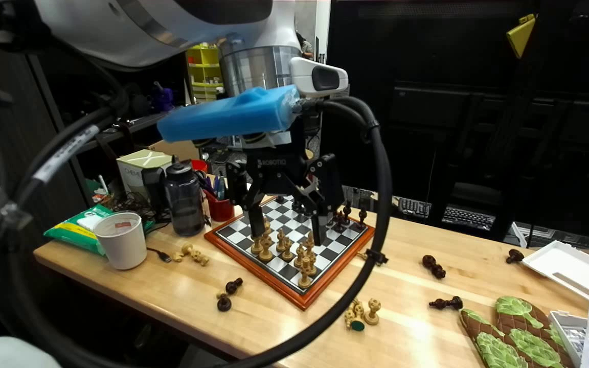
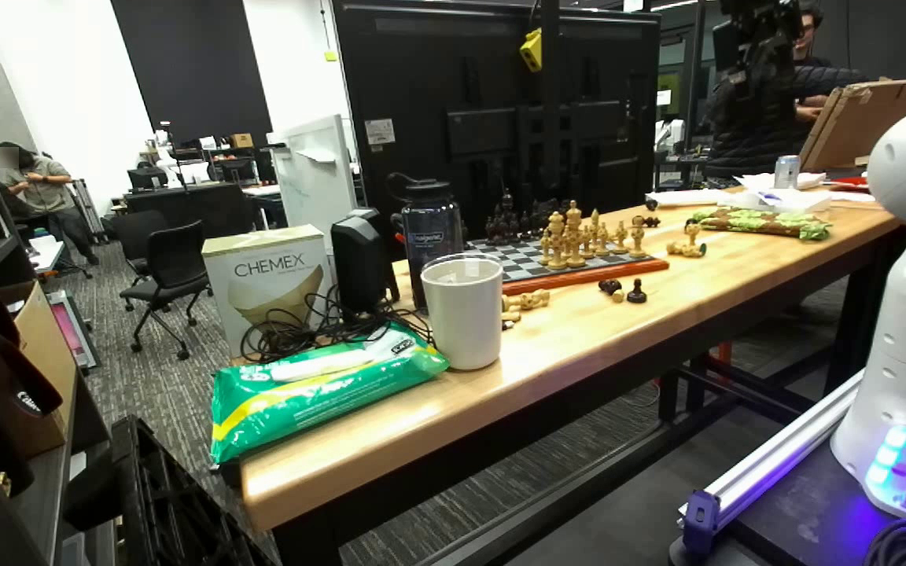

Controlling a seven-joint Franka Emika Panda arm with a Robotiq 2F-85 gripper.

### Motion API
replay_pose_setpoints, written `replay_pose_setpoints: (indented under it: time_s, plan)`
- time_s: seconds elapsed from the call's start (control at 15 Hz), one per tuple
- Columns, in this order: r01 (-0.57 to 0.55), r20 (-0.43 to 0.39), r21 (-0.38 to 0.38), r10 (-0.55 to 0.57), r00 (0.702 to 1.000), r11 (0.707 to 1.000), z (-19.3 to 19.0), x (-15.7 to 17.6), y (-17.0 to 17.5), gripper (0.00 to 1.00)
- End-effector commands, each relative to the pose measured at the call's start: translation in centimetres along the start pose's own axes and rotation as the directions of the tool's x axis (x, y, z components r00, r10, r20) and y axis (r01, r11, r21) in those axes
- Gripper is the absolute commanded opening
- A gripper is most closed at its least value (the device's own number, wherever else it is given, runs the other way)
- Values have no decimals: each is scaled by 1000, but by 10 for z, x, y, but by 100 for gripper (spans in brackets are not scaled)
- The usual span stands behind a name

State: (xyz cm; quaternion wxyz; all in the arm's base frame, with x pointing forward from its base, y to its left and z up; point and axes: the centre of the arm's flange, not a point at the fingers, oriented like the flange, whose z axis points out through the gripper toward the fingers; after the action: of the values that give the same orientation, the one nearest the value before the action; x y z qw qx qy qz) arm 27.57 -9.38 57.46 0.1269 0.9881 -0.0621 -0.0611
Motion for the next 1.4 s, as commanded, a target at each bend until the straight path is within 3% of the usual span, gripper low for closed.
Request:
replay_pose_setpoints:
  time_s: [0.0,0.33,0.8,1.07,1.33]
  plan:
    - [0,0,0,0,1000,1000,0,0,0,100]
    - [1,5,10,-1,1000,1000,3,4,1,100]
    - [39,38,125,-45,998,991,37,14,26,100]
    - [102,20,184,-107,994,978,57,26,39,100]
    - [229,-19,174,-229,973,958,70,49,44,100]
